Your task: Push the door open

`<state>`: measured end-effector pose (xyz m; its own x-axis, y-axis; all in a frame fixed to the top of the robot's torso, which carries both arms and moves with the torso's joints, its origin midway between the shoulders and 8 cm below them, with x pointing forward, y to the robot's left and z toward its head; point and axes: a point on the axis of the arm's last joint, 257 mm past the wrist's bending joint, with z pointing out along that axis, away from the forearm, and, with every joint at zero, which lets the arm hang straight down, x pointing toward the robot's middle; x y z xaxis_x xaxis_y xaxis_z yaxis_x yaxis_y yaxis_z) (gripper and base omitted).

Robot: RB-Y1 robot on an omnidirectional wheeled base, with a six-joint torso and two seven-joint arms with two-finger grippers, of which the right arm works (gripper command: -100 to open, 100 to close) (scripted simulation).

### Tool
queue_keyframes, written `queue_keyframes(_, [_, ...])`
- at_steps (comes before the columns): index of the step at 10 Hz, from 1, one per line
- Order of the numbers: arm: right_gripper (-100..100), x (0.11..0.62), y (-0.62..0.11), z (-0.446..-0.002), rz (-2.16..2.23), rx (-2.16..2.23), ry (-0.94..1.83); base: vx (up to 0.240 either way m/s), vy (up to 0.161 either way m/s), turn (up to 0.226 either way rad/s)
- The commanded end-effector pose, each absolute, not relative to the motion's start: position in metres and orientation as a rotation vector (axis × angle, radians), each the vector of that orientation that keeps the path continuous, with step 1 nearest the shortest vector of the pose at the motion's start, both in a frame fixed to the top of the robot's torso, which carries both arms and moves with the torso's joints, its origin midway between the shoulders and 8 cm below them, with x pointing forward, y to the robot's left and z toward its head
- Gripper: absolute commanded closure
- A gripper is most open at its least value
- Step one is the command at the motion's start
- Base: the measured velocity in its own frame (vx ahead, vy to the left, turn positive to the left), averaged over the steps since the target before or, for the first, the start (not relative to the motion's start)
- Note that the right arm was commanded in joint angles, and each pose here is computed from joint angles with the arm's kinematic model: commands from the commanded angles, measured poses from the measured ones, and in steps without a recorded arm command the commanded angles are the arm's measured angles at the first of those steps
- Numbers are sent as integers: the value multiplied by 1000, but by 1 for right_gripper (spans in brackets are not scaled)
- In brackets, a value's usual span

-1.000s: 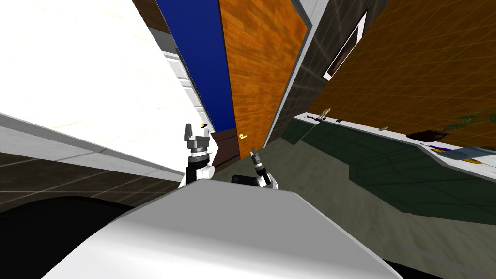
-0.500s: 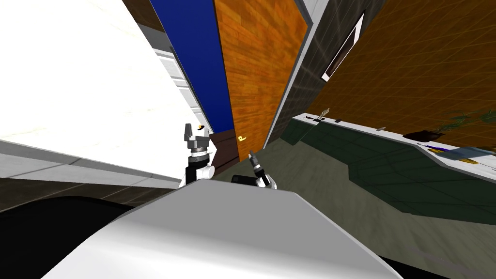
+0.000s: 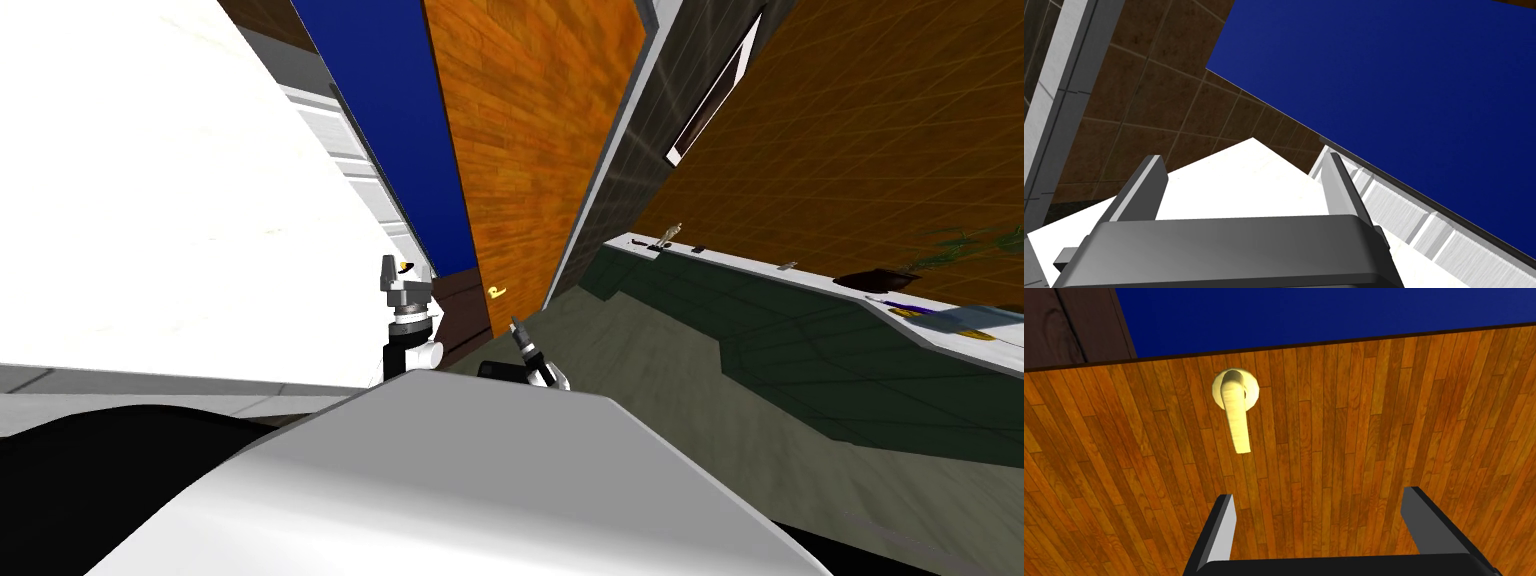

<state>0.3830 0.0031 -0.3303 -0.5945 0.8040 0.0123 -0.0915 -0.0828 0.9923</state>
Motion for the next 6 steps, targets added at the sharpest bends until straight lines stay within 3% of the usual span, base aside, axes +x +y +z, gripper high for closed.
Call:
queue_keyframes(1, [-100, 380, 6, -339, 1751, 786, 1565, 109, 1, -28])
queue_keyframes(6, [-100, 366, 13, -366, 1748, 772, 1650, 122, 23, -29])
